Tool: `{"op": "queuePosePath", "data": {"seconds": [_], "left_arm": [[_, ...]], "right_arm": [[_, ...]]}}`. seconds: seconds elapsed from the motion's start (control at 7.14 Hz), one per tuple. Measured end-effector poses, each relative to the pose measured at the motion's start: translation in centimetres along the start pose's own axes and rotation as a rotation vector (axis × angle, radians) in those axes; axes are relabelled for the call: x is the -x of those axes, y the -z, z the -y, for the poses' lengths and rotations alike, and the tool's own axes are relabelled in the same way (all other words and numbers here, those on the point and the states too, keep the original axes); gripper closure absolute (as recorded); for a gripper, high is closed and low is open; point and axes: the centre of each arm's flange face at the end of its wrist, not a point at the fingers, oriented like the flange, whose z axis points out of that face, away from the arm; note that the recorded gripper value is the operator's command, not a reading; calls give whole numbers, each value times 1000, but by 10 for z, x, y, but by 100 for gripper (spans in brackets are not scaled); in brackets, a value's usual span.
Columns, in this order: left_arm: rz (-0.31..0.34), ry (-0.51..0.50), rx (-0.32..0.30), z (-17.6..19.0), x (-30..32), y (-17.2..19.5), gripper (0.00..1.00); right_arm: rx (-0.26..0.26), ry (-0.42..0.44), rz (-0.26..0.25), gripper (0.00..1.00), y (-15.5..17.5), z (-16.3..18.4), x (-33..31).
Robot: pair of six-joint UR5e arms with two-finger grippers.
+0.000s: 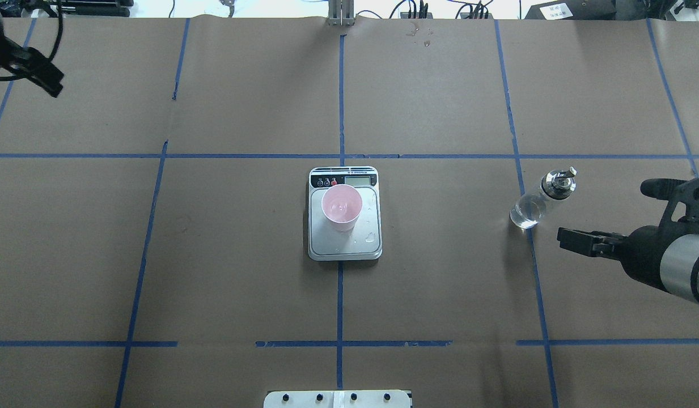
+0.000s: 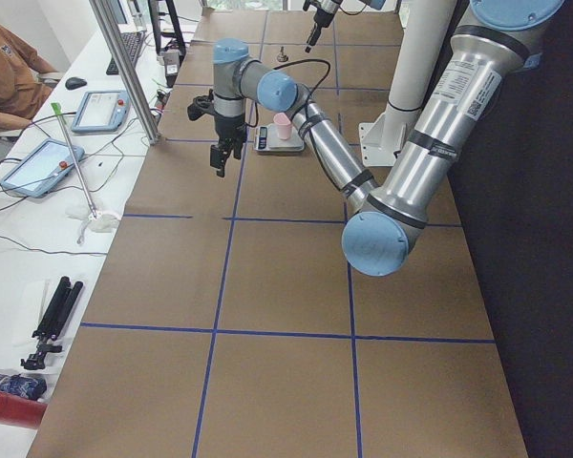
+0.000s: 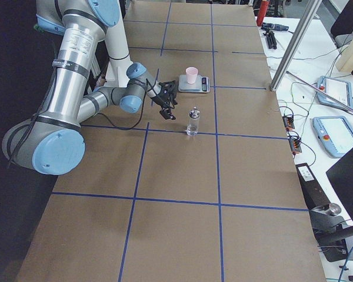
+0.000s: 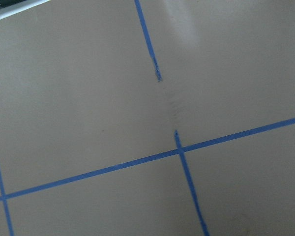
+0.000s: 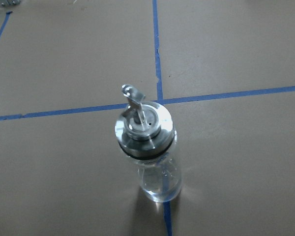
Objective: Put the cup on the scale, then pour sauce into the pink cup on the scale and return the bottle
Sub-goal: 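Move the right gripper to the glass sauce bottle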
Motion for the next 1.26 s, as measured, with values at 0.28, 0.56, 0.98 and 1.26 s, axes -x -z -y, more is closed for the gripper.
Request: {"op": "queuePosePath", "data": {"seconds": [0.28,0.56,0.98,1.26], "left_arm": [[22,-58,-20,-43,53,-32,0],[40,-99,-73,-75,80,-68,0],[51,-137,-88,-82,90,-78,0],[53,-140,-91,-83,90,-77,0]], "right_arm": [[-101,29,-12,0,-25,-16,-20],[-185,60,-15,0,-40,-32,-24],[-332,114,28,0,-94,-68,-37],[-376,132,39,0,-114,-78,-29]]}}
